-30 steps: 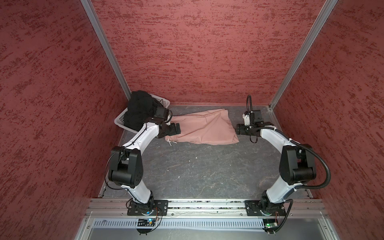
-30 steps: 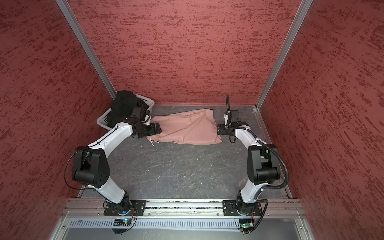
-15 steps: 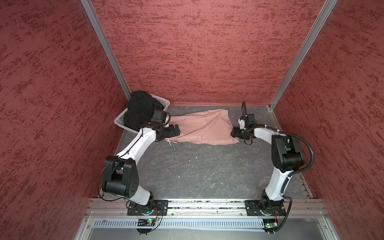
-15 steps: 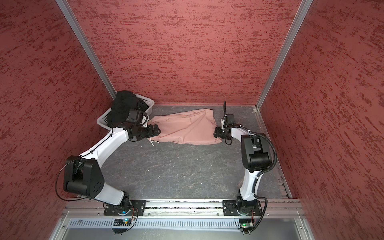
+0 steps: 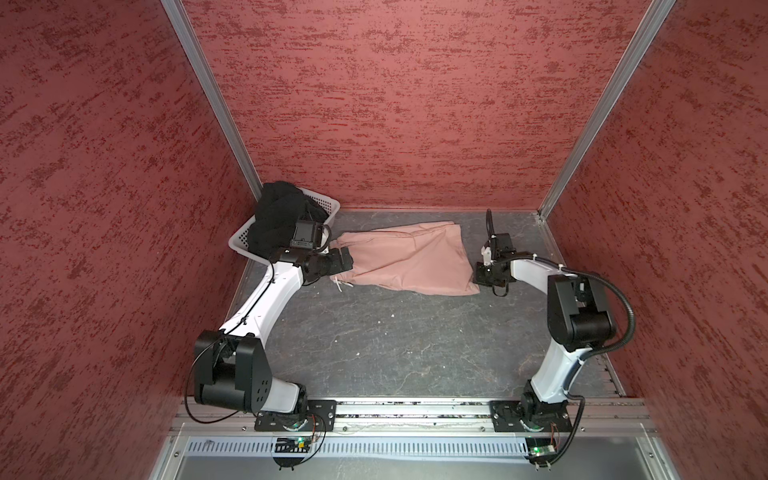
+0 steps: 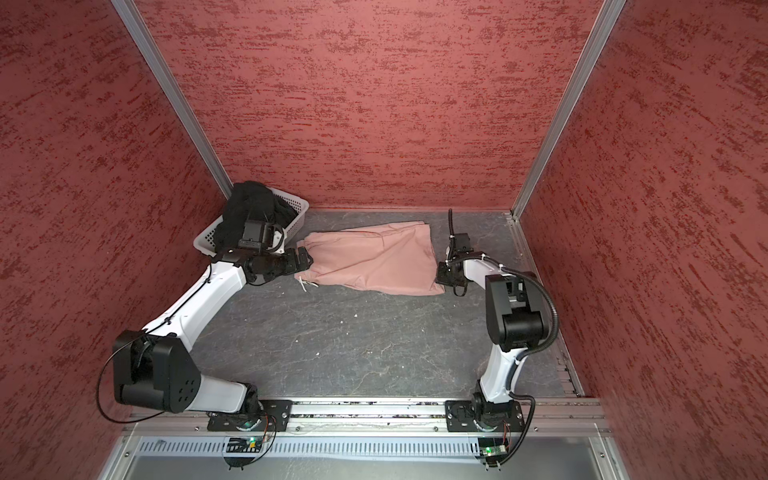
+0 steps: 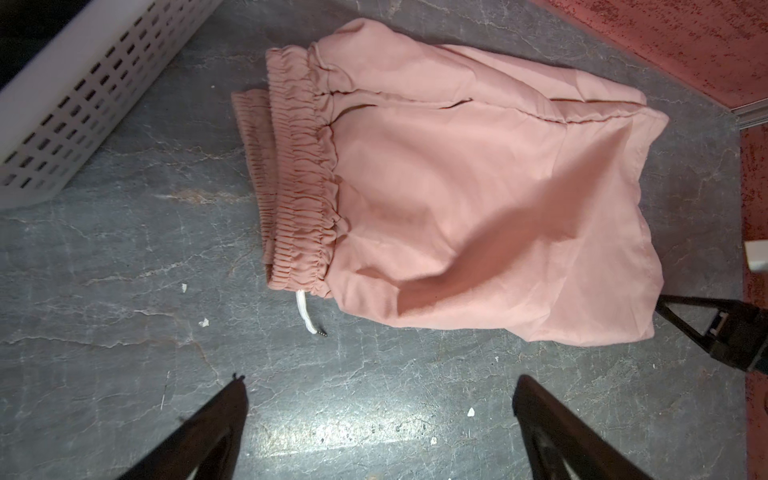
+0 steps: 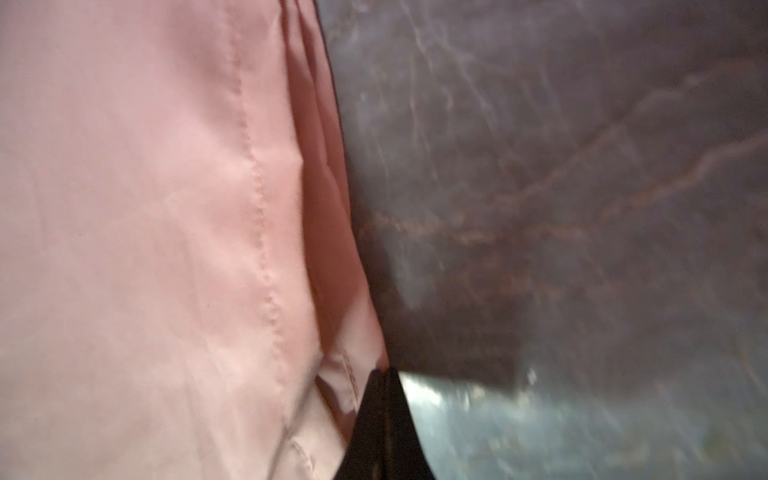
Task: Fold and stack the shorts
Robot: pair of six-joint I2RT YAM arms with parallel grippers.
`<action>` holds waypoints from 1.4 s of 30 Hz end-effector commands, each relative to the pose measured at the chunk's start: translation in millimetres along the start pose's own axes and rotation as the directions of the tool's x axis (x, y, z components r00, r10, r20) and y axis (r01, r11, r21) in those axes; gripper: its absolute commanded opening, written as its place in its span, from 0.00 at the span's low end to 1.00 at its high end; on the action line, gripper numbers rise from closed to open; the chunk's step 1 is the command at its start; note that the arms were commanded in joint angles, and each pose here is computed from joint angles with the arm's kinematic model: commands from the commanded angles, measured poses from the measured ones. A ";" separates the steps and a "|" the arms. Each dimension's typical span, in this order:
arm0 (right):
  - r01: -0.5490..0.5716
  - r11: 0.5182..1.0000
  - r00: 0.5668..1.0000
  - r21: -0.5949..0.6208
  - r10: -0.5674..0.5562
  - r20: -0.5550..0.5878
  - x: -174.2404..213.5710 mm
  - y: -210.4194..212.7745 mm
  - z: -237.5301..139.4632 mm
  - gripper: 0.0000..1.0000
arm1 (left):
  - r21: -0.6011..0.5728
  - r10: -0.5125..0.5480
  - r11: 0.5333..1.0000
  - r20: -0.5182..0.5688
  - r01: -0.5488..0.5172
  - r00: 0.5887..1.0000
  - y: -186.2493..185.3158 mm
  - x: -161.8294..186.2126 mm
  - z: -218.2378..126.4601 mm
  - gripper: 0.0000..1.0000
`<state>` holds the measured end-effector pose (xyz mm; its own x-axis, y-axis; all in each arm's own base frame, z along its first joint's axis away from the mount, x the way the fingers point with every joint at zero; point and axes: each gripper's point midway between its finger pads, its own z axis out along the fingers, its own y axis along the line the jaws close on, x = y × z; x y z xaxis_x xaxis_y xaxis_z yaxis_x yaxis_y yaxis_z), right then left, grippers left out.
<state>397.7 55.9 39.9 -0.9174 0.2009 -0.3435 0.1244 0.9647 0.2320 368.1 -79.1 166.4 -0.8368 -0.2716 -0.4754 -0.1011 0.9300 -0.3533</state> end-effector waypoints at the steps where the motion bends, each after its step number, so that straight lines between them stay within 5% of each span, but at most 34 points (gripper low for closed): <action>1: -0.064 0.993 0.998 0.103 0.065 -0.005 19.7 -24.0 -35.9 0.00 | 0.001 -0.015 1.000 -0.004 0.015 1.000 2.7 5.5 -0.3 0.99; 9: -0.131 0.983 0.990 0.129 0.123 0.074 40.0 -43.1 -84.4 0.00 | 0.072 0.027 0.997 -0.008 -0.027 1.000 -13.4 -8.6 24.2 0.99; 11: -0.119 0.991 0.988 0.059 0.113 0.107 33.7 -31.5 -85.2 0.37 | 0.059 0.040 0.997 0.001 -0.040 0.999 -13.3 -18.9 30.6 0.99; 12: -0.118 0.993 0.984 0.007 0.116 0.132 28.1 -23.4 -85.0 0.46 | 0.050 0.041 0.998 0.007 -0.042 0.999 -11.8 -24.2 33.3 0.99; 16: -0.086 0.976 0.980 -0.199 0.119 0.162 13.8 13.0 -71.1 0.64 | 0.030 0.026 0.999 0.019 -0.027 0.999 -1.2 -33.0 38.2 1.00; 20: -0.014 0.985 0.995 -0.173 0.030 0.091 16.3 32.5 -34.0 0.72 | 0.016 0.003 1.000 0.023 -0.004 1.000 13.2 -28.9 36.6 0.99; 27: 0.005 0.997 0.996 -0.082 0.002 0.086 -5.2 24.2 -10.0 0.73 | 0.003 -0.019 1.000 -0.004 0.019 1.000 26.8 -10.5 38.6 0.99; 34: -0.014 0.993 0.998 -0.115 0.020 0.057 -4.1 30.1 14.4 0.71 | -0.011 -0.043 0.999 0.002 0.043 0.999 39.4 0.2 40.3 0.99; 37: -0.027 0.990 0.998 -0.137 0.035 0.053 -3.4 33.9 21.2 0.64 | -0.019 -0.050 0.999 -0.003 0.050 0.999 43.4 0.9 41.8 0.99; 42: -0.061 0.994 0.998 -0.087 0.064 0.026 3.0 26.0 31.3 0.37 | -0.015 -0.050 0.999 0.004 0.050 0.999 43.6 -0.1 40.0 0.99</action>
<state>410.6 88.7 27.1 -0.8958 0.2413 -0.3732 0.1059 0.9314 0.3482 381.6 -48.8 109.2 -0.8458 -0.3208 -0.4263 -0.1705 0.9196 -0.3538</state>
